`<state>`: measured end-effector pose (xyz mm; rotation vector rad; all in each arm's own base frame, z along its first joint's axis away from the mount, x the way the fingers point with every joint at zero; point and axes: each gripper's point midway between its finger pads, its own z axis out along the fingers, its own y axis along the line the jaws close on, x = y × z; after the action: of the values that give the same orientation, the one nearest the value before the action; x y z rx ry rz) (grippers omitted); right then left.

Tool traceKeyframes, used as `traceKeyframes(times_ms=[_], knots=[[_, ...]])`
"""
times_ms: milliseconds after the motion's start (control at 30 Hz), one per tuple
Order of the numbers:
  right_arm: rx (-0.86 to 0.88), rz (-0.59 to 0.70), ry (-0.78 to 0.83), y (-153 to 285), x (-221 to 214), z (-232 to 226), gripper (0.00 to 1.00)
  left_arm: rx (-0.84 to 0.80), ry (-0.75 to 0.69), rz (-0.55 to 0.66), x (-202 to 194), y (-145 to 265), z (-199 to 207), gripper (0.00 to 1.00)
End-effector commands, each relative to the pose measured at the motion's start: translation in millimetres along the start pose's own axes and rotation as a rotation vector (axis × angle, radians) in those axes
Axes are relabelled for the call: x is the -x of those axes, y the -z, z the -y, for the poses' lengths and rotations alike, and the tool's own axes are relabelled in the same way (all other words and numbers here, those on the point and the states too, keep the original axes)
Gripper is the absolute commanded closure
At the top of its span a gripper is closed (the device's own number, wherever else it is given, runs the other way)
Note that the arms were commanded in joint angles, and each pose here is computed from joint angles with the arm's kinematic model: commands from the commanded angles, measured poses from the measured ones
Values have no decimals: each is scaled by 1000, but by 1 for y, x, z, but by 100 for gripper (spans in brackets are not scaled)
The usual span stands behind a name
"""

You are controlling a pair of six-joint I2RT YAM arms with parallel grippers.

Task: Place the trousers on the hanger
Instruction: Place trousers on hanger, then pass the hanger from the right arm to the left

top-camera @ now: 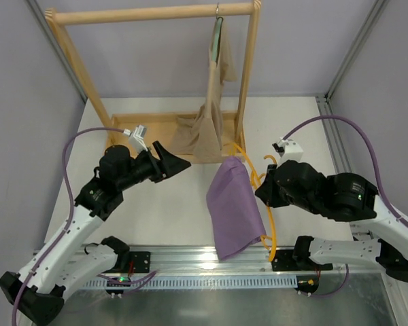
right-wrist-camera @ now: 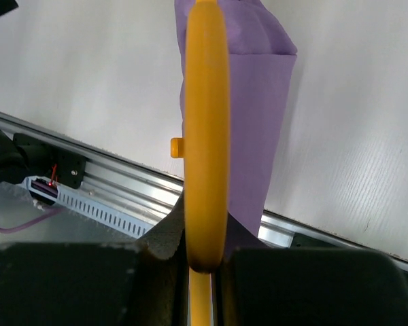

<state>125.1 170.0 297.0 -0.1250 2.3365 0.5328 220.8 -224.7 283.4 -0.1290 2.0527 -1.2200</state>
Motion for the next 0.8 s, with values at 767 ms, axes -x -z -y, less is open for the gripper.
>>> traceKeyframes(times_ms=[767], knots=[[245,99,-46,-36,-8,-110,96,-209,276,-100,-109,-34,101,23]])
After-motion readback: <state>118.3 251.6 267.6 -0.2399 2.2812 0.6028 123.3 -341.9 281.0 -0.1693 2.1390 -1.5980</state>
